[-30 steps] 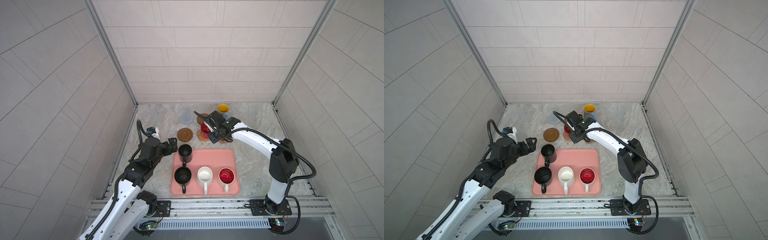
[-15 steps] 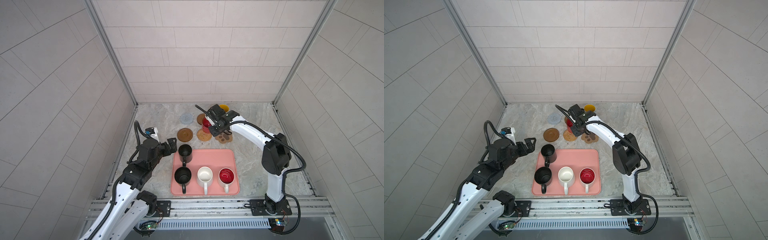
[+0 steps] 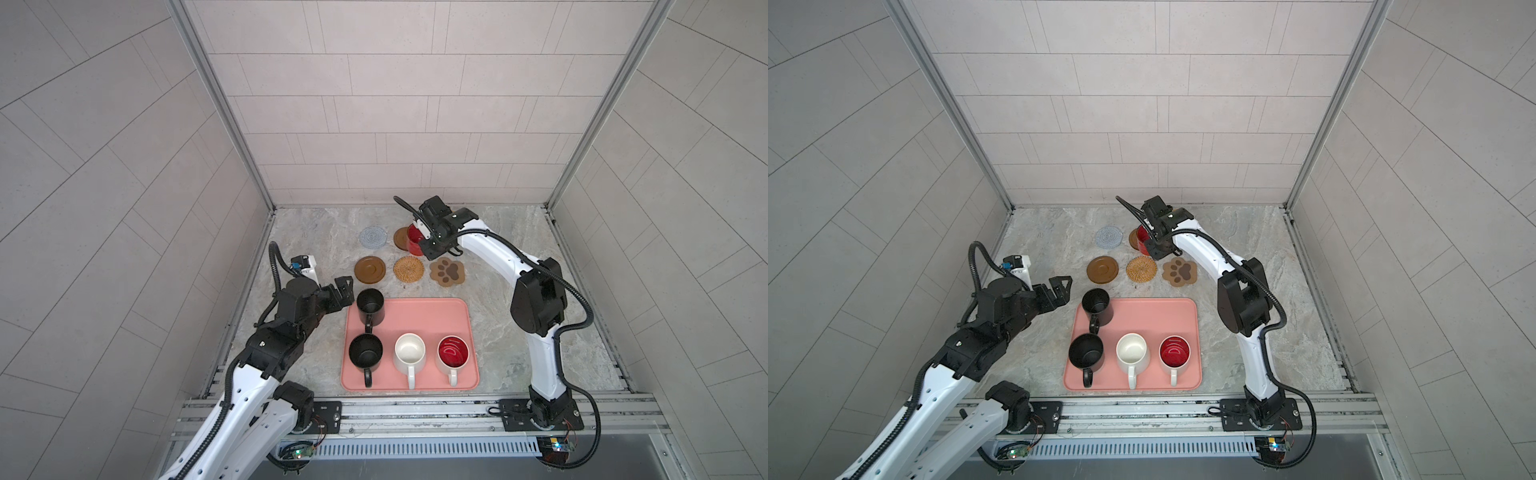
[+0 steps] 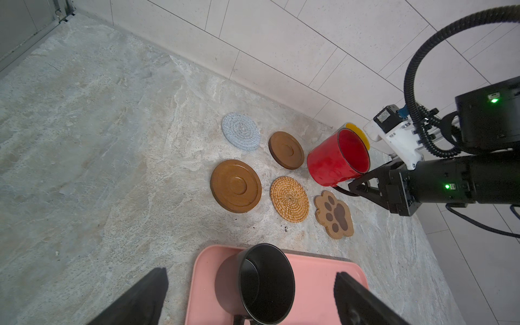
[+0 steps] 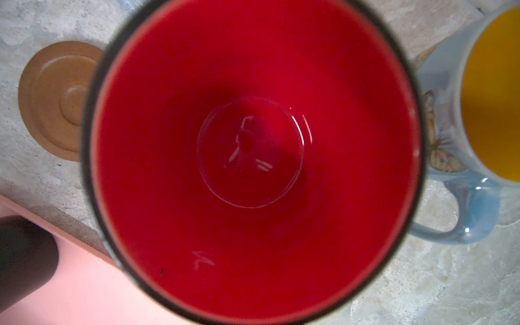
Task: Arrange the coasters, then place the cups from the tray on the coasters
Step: 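Lift the red mug and carry it with the right gripper toward the wooden coaster, then lower the red mug onto the small wooden coaster beside the blue mug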
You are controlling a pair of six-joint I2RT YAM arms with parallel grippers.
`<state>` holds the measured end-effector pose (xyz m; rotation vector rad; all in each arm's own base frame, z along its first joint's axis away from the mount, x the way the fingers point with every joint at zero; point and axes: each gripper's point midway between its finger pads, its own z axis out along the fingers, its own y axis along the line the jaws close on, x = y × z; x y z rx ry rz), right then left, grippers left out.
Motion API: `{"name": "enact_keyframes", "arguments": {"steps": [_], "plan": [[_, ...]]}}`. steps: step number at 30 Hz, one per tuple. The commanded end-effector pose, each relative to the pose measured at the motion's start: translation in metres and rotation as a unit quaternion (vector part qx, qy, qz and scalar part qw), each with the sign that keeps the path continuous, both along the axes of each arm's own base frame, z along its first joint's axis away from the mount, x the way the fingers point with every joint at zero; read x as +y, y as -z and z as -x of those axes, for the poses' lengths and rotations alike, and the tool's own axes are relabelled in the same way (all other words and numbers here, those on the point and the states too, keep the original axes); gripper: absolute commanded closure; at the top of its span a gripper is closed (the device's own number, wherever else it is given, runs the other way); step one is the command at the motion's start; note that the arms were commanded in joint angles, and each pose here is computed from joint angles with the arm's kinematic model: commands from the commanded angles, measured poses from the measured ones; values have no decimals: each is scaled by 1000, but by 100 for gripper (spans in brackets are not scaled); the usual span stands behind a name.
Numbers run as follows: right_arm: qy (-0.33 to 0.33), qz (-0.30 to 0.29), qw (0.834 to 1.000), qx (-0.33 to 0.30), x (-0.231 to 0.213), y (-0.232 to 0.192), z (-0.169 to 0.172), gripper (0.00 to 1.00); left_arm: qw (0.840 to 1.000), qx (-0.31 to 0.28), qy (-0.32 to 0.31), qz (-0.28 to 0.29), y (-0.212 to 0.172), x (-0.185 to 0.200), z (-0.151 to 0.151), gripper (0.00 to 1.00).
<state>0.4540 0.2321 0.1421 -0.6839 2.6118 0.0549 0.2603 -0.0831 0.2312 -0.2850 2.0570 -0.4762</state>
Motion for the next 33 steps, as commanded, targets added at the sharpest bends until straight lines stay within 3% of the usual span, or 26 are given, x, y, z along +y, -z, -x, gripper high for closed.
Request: {"name": "enact_keyframes", "arguments": {"steps": [1, 22, 33], "plan": [[-11, -5, 1000, -19, 3, -14, -13, 91, 1000, 0, -2, -8, 3, 2, 0, 0], [-25, 3, 1000, -10, 15, 11, -57, 91, 1000, -1, -7, -7, 5, 1, -6, 0], [-43, -3, 998, -35, 22, 12, -73, 91, 1000, 10, 0, 2, 15, -5, -8, 0]]}}
